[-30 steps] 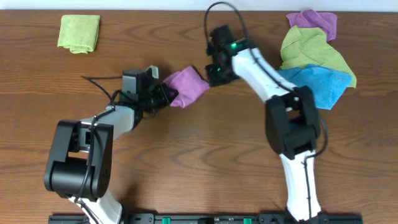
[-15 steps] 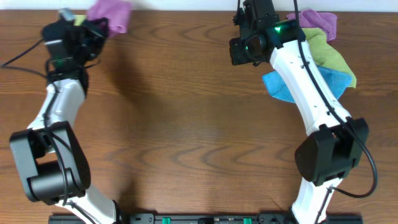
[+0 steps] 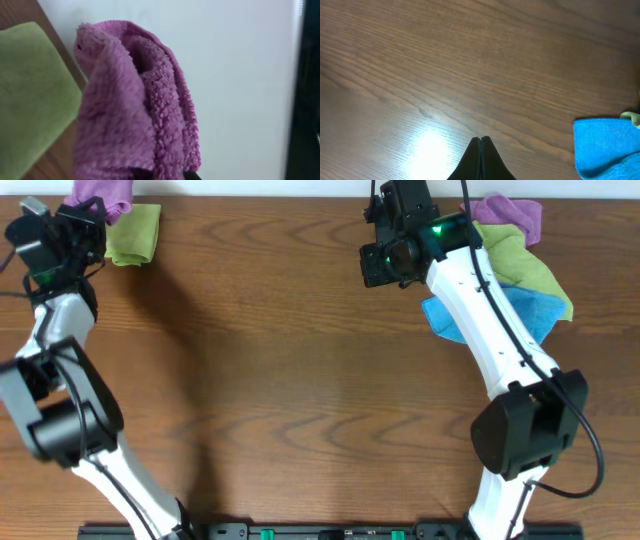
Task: Fold the cloth
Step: 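Carry the pink cloth with the left gripper onto the lime-green cloth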
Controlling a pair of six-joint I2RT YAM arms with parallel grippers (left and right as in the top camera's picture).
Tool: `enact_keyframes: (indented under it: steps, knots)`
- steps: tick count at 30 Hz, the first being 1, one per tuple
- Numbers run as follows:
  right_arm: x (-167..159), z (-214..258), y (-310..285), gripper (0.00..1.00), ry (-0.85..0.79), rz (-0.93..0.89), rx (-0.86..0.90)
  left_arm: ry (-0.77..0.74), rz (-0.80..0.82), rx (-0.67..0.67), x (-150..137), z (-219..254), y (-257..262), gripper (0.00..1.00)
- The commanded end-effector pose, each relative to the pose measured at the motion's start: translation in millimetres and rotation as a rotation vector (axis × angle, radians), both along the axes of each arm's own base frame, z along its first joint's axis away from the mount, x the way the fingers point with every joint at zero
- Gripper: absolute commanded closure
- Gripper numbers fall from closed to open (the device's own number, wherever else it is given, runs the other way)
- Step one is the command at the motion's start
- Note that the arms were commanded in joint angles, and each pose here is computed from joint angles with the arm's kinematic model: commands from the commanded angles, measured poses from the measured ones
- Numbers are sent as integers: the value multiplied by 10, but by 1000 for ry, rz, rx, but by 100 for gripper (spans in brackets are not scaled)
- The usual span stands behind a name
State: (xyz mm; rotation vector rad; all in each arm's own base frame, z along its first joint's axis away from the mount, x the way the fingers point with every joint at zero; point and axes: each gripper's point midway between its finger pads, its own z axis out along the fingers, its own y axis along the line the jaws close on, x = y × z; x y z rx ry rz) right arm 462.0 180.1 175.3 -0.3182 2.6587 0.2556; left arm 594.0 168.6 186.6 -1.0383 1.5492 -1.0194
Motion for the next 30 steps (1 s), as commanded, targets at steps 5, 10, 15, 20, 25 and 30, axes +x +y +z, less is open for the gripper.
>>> enact_keyframes:
  steps: [5,10,15,20,25,30]
  knots:
    - [1,60,17,99,-10,-17,2,-20,-79,-49,373,-228,23,94]
    - [13,60,-6,98,-12,-40,-5,49,-56,-100,446,-619,83,94]
    - [17,62,-4,98,-14,-40,-4,111,-53,-138,431,-955,73,94]
    - [16,62,-4,98,-10,-52,3,153,-54,-153,404,-1107,58,94]
    - [15,62,-2,99,-10,-53,3,170,-76,-169,380,-1141,16,10]
    - [10,61,6,99,-8,-57,7,186,-103,-205,321,-1162,28,5]
